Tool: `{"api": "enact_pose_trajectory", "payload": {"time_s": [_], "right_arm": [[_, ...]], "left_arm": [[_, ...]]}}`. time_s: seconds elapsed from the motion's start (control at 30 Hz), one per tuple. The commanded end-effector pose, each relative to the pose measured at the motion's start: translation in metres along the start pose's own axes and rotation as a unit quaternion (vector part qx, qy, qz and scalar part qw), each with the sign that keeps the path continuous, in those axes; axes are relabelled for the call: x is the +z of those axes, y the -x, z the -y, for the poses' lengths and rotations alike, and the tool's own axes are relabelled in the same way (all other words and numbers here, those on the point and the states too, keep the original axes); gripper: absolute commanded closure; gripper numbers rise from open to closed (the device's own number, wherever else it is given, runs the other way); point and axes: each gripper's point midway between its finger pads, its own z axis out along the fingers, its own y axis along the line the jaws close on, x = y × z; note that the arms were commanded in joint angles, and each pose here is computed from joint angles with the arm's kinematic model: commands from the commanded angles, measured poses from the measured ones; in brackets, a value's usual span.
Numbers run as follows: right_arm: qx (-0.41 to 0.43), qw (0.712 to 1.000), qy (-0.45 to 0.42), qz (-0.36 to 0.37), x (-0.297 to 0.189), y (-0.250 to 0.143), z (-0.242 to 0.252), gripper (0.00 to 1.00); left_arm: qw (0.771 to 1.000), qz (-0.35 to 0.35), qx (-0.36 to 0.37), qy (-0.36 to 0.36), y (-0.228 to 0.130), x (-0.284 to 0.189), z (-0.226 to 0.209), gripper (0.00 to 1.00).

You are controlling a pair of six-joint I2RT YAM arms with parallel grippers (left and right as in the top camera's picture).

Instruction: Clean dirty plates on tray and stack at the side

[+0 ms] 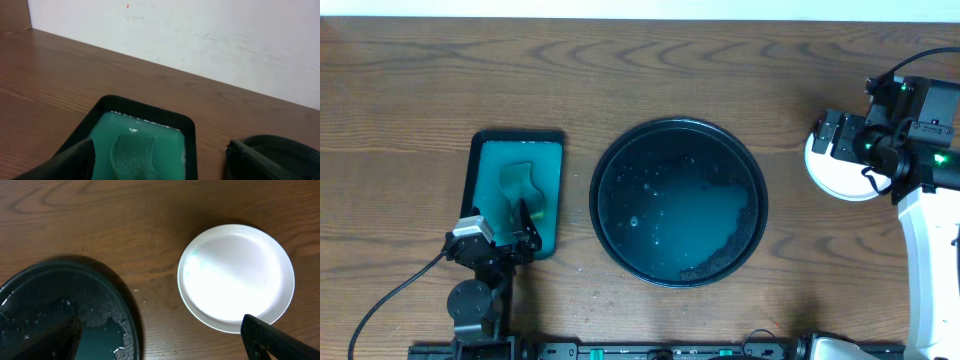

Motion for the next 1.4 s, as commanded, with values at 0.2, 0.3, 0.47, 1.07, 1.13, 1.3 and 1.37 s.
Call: {"api": "enact_pose_trajectory", "payload": {"time_s": [0.2,0.3,0.47,1.07,1.13,1.3,1.37], "right_arm": [[-0.010,1.000,0.000,0.005,-0.004,0.001,-0.002,0.01],[-0.011,1.000,0.000,0.005,-0.004,0.001,-0.002,0.01],[-0.011,1.000,0.000,0.003,-0.003,0.000,-0.002,0.01],[-0.052,0.975,0.034,0.212,-0.153,0.015,-0.036,0.01],[-0.070,0.965,0.056,0.247,-0.181,0.009,-0.050,0.01],[-0.106,0.935,0.097,0.323,-0.233,-0.016,-0.069,0.01],[-0.111,0.927,0.109,0.342,-0.240,-0.029,-0.070,0.01]], "left_arm": [[1.000,-0.021,-0.005,0.013,-0.014,0.001,-0.007,0.16],[1.000,-0.021,-0.005,0.013,-0.014,0.001,-0.007,0.16],[1.000,-0.021,-0.005,0.013,-0.014,0.001,-0.007,0.16],[1.000,-0.021,-0.005,0.013,-0.014,0.001,-0.007,0.16],[1.000,-0.021,-0.005,0.013,-0.014,0.001,-0.007,0.16],[1.000,-0.021,-0.005,0.013,-0.014,0.001,-0.007,0.16],[1.000,-0.021,-0.005,0.013,-0.014,0.001,-0.007,0.16]]}}
